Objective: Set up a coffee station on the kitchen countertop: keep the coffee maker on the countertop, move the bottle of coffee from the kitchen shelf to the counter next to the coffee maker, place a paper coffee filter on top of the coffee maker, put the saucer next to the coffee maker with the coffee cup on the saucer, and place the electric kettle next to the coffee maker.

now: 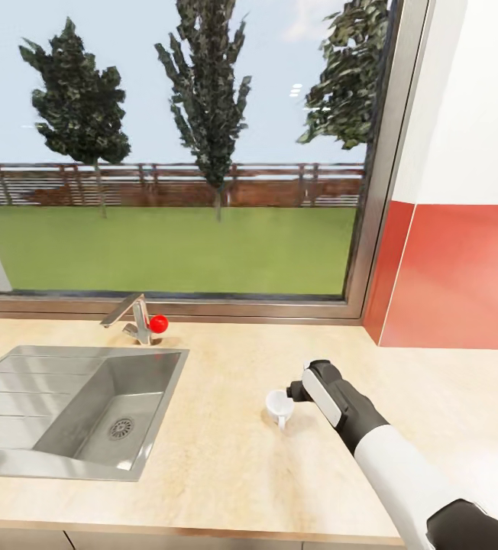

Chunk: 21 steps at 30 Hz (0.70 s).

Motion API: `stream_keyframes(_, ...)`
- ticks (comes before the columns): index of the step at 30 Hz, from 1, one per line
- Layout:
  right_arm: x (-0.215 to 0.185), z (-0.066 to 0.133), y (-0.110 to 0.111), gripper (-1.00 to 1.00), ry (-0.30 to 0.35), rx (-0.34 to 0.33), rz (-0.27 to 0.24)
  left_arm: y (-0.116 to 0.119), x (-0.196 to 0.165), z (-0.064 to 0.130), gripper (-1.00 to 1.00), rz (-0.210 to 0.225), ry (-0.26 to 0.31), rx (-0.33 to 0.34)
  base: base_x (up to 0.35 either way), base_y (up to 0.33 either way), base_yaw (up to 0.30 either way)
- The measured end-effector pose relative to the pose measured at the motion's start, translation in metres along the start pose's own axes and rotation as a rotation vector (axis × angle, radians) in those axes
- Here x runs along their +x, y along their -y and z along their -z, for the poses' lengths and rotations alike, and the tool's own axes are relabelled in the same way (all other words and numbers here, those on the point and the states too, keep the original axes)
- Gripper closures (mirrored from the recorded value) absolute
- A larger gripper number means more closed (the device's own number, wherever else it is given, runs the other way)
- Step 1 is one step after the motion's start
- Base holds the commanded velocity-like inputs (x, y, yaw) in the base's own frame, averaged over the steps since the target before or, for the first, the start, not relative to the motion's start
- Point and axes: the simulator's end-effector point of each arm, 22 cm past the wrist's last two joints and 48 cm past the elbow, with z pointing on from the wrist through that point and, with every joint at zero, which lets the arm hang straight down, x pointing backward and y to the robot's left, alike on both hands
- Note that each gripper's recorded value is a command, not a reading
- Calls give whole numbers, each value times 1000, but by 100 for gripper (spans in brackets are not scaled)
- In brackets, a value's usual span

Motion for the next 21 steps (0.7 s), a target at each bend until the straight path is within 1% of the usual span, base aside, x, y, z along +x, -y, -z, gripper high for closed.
stream_keyframes(6,6,-4,2,-100,-17,5,0,-1,0,0,-100,5,-1,-2,0,0,0)
stream_keyframes(21,7,-4,1,-100,-19,5,1,0,0,0,-100,6,0,0,0,20,0)
